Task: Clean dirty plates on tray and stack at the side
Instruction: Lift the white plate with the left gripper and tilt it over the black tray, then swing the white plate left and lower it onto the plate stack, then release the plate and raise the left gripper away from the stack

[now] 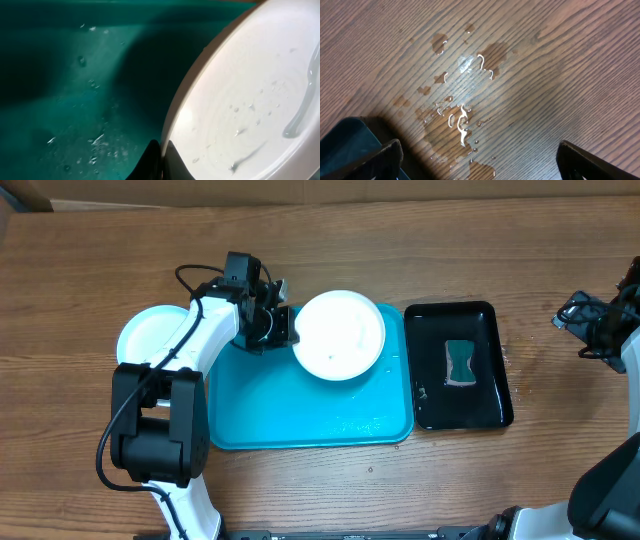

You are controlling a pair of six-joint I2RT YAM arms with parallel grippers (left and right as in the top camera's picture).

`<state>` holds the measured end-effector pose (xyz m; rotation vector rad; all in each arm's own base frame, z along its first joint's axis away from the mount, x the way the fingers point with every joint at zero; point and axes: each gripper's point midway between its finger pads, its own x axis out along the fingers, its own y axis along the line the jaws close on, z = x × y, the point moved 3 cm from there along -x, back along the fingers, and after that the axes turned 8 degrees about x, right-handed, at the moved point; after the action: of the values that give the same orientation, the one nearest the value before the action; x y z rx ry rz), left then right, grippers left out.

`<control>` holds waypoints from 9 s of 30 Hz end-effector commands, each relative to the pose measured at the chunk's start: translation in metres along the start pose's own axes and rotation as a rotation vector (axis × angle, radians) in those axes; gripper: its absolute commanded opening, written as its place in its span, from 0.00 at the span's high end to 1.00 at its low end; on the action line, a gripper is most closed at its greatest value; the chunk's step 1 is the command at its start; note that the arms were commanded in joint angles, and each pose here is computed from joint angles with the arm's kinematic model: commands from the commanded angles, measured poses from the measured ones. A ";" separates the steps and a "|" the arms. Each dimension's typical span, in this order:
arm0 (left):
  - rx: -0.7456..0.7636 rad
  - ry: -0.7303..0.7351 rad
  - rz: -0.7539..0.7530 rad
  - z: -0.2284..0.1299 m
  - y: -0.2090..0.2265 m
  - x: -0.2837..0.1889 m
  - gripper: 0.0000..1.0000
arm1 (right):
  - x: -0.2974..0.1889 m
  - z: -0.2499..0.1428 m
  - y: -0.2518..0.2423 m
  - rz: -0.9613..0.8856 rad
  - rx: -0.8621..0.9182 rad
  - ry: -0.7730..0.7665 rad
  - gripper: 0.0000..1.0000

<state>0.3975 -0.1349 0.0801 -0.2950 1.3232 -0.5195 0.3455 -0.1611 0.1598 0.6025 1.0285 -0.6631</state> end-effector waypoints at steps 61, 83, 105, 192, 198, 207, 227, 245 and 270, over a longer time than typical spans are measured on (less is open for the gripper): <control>0.882 -0.523 0.896 0.016 -0.273 -0.036 0.96 | -0.001 0.002 0.000 0.003 0.007 -0.008 0.00; 0.990 -0.728 1.189 -0.029 -0.335 -0.071 0.96 | -0.001 0.003 0.000 0.003 0.007 -0.008 0.00; 0.589 -0.276 0.406 -0.016 -0.267 0.009 0.96 | -0.001 0.003 0.000 0.003 0.007 -0.008 0.00; -0.234 0.123 0.535 -0.010 0.111 -0.111 0.80 | -0.001 0.003 0.000 0.003 0.007 -0.008 0.00; -0.254 0.124 0.576 -0.013 0.118 -0.107 0.77 | -0.001 0.003 0.000 0.003 0.007 -0.008 0.00; -0.253 0.120 0.583 -0.019 0.130 -0.088 0.65 | -0.001 0.003 0.000 0.003 0.007 -0.008 0.00; -0.202 -0.058 0.591 0.003 0.150 -0.061 0.96 | -0.001 0.003 0.000 0.003 0.007 -0.008 0.00; -0.215 -0.006 0.615 -0.005 0.171 -0.039 0.74 | -0.001 0.003 0.000 0.003 0.007 -0.008 0.00; -0.215 -0.015 0.514 0.000 0.158 -0.034 0.46 | -0.001 0.003 0.000 0.003 0.007 -0.008 0.00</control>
<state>0.4222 0.0205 0.0344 -0.1012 1.3674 0.0766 0.3455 -0.1611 0.1598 0.6023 1.0285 -0.6634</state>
